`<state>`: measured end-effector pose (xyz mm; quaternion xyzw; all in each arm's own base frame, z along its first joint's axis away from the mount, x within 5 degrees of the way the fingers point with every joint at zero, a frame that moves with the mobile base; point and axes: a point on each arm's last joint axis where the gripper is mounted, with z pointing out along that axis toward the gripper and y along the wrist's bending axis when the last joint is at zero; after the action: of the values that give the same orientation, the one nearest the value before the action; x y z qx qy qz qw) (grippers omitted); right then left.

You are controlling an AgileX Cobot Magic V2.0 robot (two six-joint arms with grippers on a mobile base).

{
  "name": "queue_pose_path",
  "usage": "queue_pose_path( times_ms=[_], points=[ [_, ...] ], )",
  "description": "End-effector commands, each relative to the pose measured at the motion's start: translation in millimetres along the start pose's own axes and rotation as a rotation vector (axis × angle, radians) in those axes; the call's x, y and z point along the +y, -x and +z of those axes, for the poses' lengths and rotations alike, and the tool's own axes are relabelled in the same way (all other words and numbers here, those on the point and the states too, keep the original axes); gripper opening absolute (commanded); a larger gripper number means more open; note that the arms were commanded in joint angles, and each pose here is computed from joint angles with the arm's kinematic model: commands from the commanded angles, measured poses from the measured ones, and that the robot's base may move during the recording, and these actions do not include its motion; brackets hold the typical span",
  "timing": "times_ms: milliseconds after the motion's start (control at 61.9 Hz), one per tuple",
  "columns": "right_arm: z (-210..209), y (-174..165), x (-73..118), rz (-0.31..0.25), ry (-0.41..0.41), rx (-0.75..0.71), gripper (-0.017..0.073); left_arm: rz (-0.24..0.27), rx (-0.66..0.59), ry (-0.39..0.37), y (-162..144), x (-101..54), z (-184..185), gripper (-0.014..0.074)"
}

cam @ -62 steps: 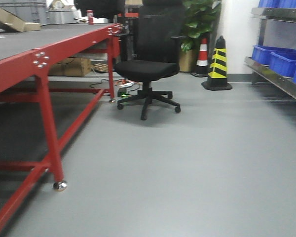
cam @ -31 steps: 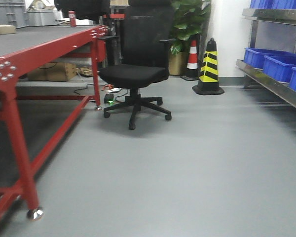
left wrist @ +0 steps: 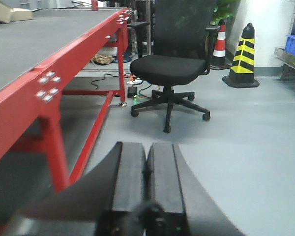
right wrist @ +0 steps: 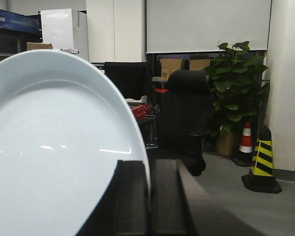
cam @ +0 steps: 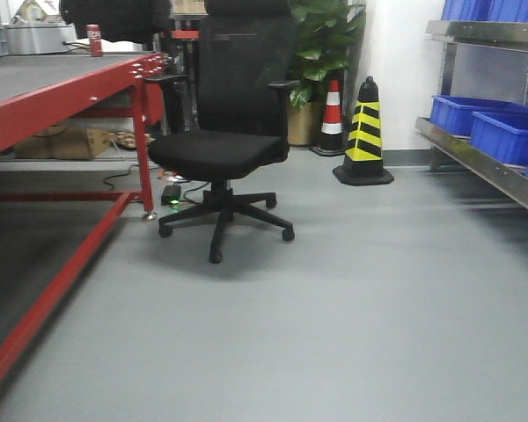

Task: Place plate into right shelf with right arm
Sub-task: 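Drive the base to the steel shelving holding the plate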

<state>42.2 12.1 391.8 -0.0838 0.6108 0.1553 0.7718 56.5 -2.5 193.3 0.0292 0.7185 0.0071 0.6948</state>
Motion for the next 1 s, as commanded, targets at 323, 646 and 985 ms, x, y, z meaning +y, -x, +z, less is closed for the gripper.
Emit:
queue_pose_path(
  times_ms=[323,646,985],
  points=[
    [0.4,16.6,2.7,-0.015,0.025,-0.108,0.0064,-0.006,-0.079,0.014,4.7,1.3,-0.7,-0.0047],
    [1.0,16.2,2.7,-0.015,0.024,-0.104,0.0064,-0.006,-0.079,0.012,4.7,1.2,-0.7,-0.0047],
    [1.0,16.2,2.7,-0.015,0.024,-0.104,0.0064,-0.006,-0.079,0.012,4.7,1.2,-0.7,-0.0047]
  ],
)
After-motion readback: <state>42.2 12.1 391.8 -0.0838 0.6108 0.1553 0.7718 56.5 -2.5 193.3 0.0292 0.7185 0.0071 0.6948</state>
